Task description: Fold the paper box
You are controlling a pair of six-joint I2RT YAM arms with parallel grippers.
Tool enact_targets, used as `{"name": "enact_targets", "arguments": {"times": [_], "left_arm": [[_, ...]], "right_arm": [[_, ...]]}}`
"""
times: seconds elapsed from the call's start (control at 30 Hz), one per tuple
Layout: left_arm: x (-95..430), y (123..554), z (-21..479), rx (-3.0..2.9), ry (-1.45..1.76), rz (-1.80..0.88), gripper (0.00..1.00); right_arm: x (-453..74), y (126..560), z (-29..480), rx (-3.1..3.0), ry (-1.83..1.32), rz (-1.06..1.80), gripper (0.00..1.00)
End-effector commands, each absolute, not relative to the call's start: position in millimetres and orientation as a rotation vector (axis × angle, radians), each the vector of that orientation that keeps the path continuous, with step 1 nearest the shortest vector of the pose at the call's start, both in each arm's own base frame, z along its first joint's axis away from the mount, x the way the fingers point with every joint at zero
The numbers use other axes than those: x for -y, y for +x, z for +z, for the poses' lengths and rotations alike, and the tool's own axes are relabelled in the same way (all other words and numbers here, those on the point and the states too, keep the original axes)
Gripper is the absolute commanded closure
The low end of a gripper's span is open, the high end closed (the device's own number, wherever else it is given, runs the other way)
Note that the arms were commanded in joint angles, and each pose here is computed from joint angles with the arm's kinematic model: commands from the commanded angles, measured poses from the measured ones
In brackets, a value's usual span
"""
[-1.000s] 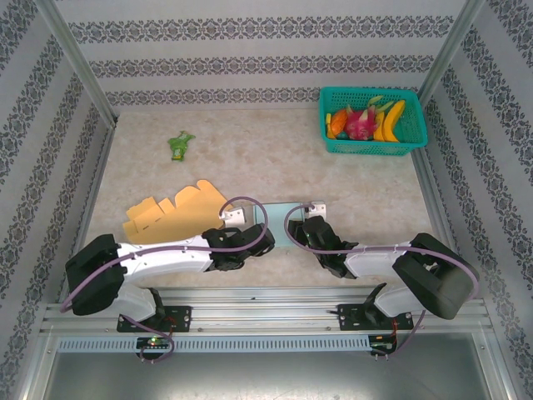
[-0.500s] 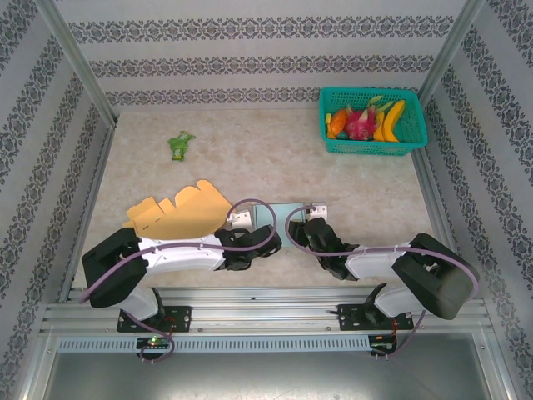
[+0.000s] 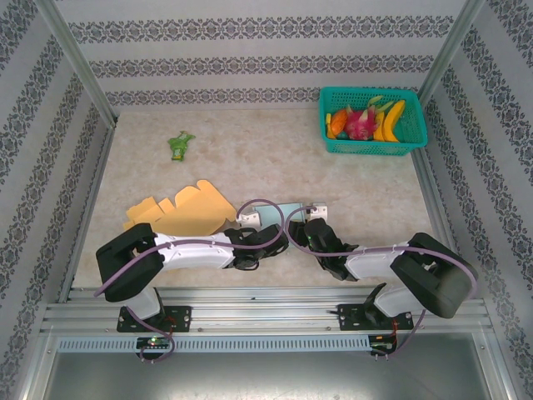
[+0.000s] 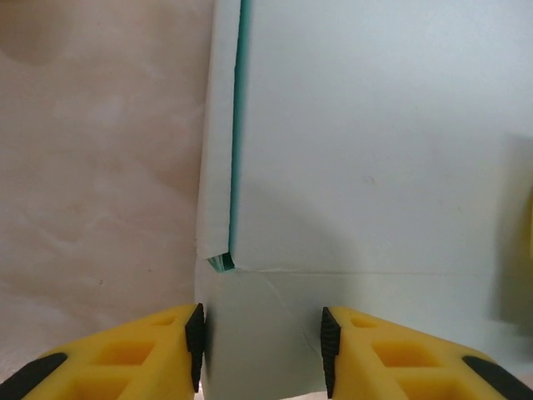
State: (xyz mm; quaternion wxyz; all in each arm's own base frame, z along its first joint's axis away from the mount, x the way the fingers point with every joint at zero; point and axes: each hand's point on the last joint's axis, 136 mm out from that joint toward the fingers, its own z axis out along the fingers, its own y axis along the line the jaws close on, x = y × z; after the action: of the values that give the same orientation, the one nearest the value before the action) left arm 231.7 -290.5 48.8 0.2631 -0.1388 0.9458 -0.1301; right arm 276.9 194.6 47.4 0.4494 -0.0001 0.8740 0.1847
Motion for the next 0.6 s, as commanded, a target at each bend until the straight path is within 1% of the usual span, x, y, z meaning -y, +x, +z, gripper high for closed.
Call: {"name": "enact_targets", "arguments": {"times": [0.0,0.17,0.57], "left_arm": [[307,236,59,-2.534,-0.341,-0.411,0.59],[302,234,58,-2.524,-0.356,-0.416,0.62],[316,236,76,-2.516,-0.320,-0.500,0.63]], "right_arm": [[-186,257,13,-2.284,-0.043,0.398,0.54],[-186,257,11,-2.289,-0.045,0.395,0.54],[-190,258,6,-2.300,-0.046,0.393,0.54]]}}
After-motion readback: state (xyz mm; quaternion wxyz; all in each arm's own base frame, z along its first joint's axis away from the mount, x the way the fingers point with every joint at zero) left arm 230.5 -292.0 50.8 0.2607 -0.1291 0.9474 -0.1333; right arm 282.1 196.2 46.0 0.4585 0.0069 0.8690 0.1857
